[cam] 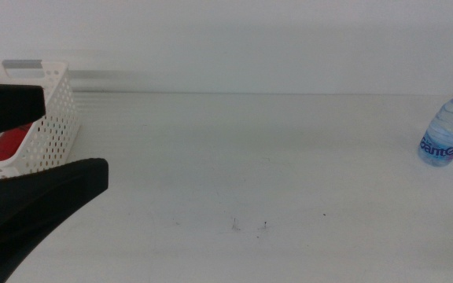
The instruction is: Use arms to grab the bottles and put them into the dustbin to the left of the table.
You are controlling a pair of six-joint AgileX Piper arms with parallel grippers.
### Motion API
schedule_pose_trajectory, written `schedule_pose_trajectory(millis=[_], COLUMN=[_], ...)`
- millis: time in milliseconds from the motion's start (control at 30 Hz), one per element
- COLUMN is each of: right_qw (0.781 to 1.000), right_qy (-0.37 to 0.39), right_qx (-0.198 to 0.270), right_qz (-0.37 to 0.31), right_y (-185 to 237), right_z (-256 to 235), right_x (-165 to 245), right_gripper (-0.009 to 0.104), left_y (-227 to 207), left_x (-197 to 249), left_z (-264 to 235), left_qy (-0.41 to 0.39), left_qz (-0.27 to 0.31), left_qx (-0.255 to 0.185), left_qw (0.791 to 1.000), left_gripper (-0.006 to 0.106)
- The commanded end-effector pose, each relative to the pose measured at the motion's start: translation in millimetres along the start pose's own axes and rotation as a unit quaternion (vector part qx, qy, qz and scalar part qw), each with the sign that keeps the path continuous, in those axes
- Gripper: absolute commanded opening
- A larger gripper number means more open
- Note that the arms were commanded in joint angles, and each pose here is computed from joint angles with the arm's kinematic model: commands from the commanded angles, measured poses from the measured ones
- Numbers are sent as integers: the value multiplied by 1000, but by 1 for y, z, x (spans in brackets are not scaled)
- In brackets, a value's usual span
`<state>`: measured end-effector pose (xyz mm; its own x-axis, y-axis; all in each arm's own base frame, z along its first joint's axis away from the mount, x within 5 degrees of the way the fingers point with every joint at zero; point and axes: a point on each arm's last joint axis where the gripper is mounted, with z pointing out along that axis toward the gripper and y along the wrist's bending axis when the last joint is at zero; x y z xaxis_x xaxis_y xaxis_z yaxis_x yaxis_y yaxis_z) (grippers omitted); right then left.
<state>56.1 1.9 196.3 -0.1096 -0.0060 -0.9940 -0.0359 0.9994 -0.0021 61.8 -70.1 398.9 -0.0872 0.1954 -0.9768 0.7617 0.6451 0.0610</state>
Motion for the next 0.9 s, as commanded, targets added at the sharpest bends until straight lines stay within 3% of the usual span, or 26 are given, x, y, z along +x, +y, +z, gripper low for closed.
schedule_pose_trajectory(millis=[0,167,633,867], right_qw=[1000,997,999,999], right_qy=[-20,-65,30,12], right_qx=[0,2,-11,30], right_qz=[-6,-30,-28,7], right_y=[0,0,2,-5], right_z=[0,-1,44,71], right_x=[-3,-11,-5,-3], right_gripper=[93,93,93,93], left_y=[0,0,0,0], left_x=[0,0,0,0], left_z=[0,0,0,0], left_qy=[-5,-5,-5,-5], left_qz=[-3,-3,-3,-3], left_qx=[1,1,1,1], left_qw=[1000,1000,1000,1000], left_gripper=[94,94,94,94])
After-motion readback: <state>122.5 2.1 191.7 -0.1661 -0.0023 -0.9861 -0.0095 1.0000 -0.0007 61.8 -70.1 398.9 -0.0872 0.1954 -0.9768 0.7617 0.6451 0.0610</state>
